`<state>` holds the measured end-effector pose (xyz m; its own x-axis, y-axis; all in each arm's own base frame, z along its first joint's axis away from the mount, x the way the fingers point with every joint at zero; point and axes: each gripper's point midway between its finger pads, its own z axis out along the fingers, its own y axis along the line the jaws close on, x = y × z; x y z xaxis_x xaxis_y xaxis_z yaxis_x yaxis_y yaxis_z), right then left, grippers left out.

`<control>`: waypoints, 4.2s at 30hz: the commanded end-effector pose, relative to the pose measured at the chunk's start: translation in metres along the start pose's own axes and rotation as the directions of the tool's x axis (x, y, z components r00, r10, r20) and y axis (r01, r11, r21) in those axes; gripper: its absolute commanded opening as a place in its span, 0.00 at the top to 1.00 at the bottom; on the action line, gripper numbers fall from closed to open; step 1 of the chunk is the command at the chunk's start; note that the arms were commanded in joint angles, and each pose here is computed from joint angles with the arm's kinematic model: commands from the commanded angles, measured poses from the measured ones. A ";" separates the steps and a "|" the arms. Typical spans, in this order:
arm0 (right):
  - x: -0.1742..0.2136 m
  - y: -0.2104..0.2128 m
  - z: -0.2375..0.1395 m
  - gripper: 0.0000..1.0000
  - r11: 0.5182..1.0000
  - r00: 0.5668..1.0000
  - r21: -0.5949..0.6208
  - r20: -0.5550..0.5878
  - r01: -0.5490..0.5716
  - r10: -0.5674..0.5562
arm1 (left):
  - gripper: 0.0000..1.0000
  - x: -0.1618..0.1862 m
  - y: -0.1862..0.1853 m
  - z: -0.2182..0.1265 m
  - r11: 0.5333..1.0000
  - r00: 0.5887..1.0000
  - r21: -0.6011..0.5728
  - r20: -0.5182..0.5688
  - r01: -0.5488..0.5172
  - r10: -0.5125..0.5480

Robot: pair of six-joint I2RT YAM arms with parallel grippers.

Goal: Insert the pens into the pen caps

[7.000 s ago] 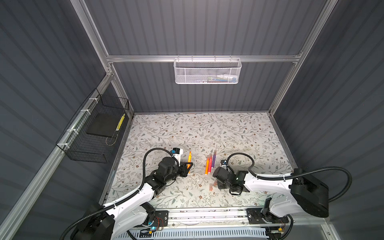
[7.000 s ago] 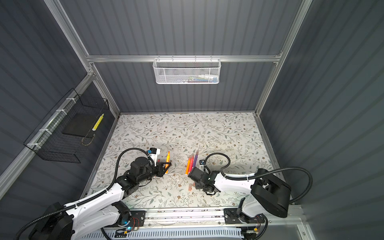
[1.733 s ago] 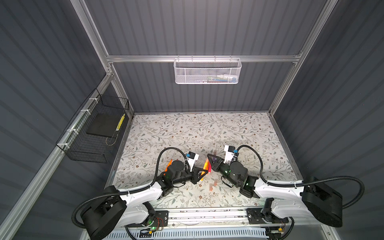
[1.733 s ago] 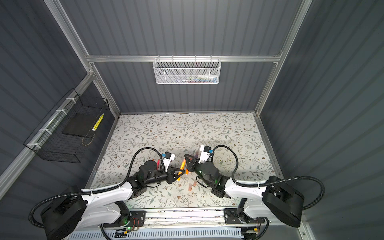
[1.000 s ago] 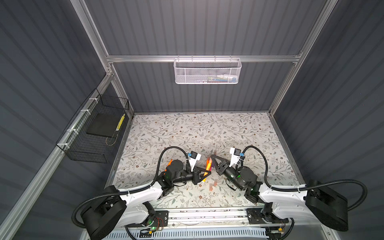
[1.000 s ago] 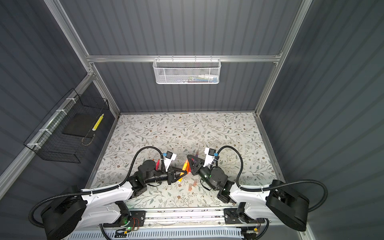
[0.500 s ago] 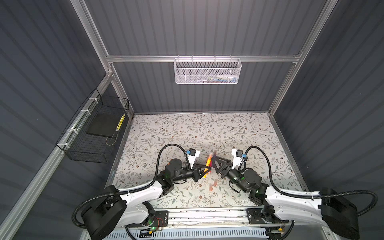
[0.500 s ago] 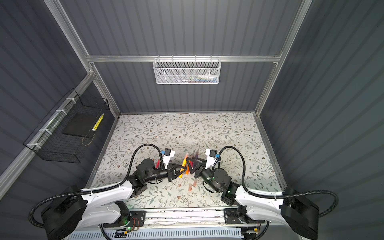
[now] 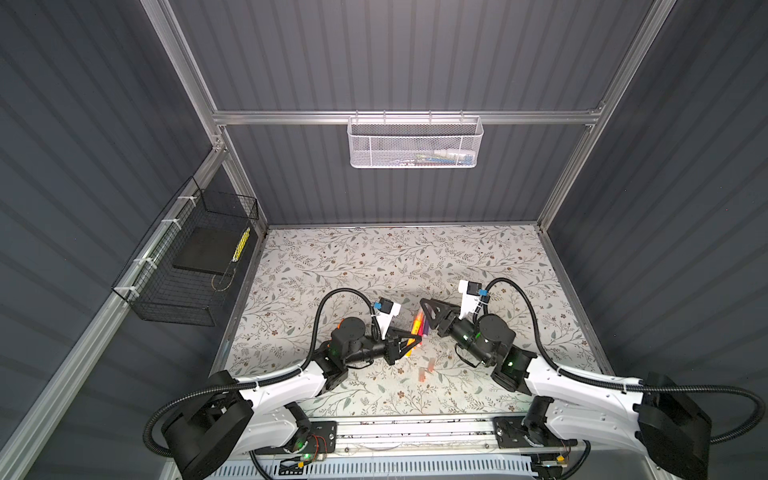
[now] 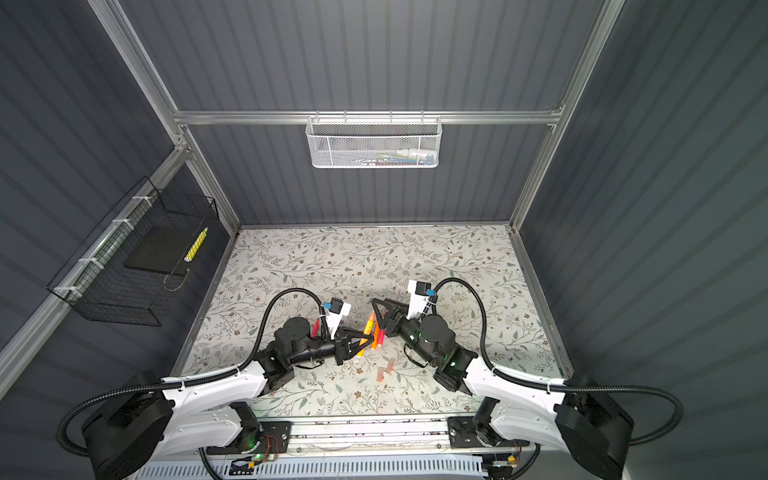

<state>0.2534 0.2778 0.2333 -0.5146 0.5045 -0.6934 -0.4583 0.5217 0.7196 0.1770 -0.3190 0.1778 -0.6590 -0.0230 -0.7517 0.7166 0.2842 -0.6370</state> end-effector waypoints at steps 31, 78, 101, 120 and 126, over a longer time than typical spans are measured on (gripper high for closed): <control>0.047 0.012 0.008 1.00 0.993 0.983 -0.117 -0.179 0.028 -0.049 | 1.00 -0.037 0.038 -0.009 0.941 0.991 -0.318 0.030 -0.117 0.134; 0.113 0.021 0.017 1.00 0.998 0.963 0.022 -0.263 0.059 -0.051 | 1.00 -0.095 0.092 -0.066 0.831 0.973 -0.556 0.175 -0.028 0.150; -0.027 -0.101 -0.063 0.24 0.850 0.984 0.501 -0.012 0.160 -0.178 | 1.00 0.015 0.140 -0.016 0.725 0.982 -0.681 -0.044 0.105 -0.184; -0.087 -0.228 -0.140 0.24 0.508 0.969 0.857 0.045 0.087 -0.242 | 1.00 0.048 0.166 0.037 0.658 0.943 -0.750 -0.174 0.060 -0.284; -0.084 -0.230 -0.144 0.23 0.490 0.972 0.868 0.033 0.088 -0.232 | 1.00 0.051 0.171 0.043 0.653 0.939 -0.755 -0.180 0.059 -0.293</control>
<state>0.2972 0.0155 0.1232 -0.3830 0.3930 -0.8360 0.3677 0.8951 0.2523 0.2765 -0.3137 0.0272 -0.8610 0.0613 -0.5050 0.2710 0.8954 -0.3533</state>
